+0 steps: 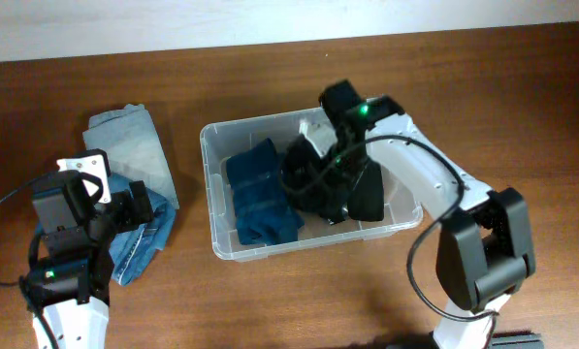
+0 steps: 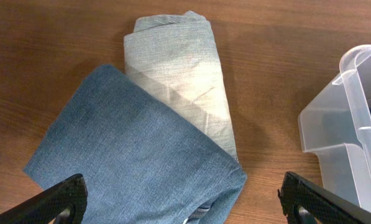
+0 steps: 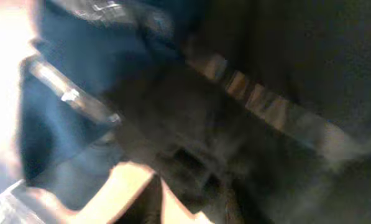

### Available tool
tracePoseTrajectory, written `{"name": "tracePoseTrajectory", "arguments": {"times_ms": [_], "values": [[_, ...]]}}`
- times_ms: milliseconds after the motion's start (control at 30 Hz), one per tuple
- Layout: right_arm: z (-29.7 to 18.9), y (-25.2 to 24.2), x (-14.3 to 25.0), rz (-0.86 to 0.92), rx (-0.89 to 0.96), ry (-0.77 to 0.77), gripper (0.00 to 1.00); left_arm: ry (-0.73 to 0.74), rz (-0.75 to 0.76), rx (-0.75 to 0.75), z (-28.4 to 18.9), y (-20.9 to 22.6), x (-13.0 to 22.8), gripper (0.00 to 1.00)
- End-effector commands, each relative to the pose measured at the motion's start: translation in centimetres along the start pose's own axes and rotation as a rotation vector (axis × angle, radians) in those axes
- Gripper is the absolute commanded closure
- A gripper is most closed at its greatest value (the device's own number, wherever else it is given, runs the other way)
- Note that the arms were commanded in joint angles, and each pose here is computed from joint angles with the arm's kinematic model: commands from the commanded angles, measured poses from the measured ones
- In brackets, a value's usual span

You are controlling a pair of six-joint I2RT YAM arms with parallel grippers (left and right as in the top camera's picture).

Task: Pack container
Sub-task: 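Lower the second black garment onto the black one in the box, then grasp the dark blue denim with the left gripper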

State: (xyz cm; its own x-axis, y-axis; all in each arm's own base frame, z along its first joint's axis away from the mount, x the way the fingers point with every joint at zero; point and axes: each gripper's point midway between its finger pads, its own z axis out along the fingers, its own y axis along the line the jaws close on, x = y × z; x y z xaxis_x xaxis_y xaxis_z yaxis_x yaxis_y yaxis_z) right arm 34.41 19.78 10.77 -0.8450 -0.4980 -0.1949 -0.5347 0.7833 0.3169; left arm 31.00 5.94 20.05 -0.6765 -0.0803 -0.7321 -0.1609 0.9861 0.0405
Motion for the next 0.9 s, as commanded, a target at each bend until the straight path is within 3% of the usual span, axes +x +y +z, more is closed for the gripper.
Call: {"name": "tracePoseTrajectory", "arguments": {"times_ms": [0,33,100,200,467,733,867], "values": [[-8.7,2.5,-4.0,-0.121,0.049,-0.223,0.58,-0.024,-0.014,-0.009,-0.3,0.3,-1.0,0.01],[-10.3,2.9,-4.5,-0.131,0.059,-0.259,0.44,-0.021,-0.014,-0.008,-0.3,0.3,-0.8,0.01],[-12.9,3.1,-5.1,-0.141,0.079,-0.320,0.01,-0.004,-0.014,-0.009,-0.3,0.3,-0.4,0.00],[-15.0,2.4,-4.8,-0.119,0.097,-0.354,0.01,0.058,-0.091,-0.049,-0.4,1.5,1.1,0.01],[-13.7,-1.9,-1.2,0.035,0.101,-0.236,0.01,0.176,-0.686,-0.287,-1.7,9.5,6.7,0.01],[-13.3,-2.4,-0.6,0.054,0.100,-0.220,0.01,0.329,-0.864,-0.239,2.3,11.0,12.3,0.00],[-13.3,-2.4,-0.6,0.054,0.100,-0.220,0.02,0.381,-0.824,-0.101,5.9,10.4,13.6,0.00]]}}
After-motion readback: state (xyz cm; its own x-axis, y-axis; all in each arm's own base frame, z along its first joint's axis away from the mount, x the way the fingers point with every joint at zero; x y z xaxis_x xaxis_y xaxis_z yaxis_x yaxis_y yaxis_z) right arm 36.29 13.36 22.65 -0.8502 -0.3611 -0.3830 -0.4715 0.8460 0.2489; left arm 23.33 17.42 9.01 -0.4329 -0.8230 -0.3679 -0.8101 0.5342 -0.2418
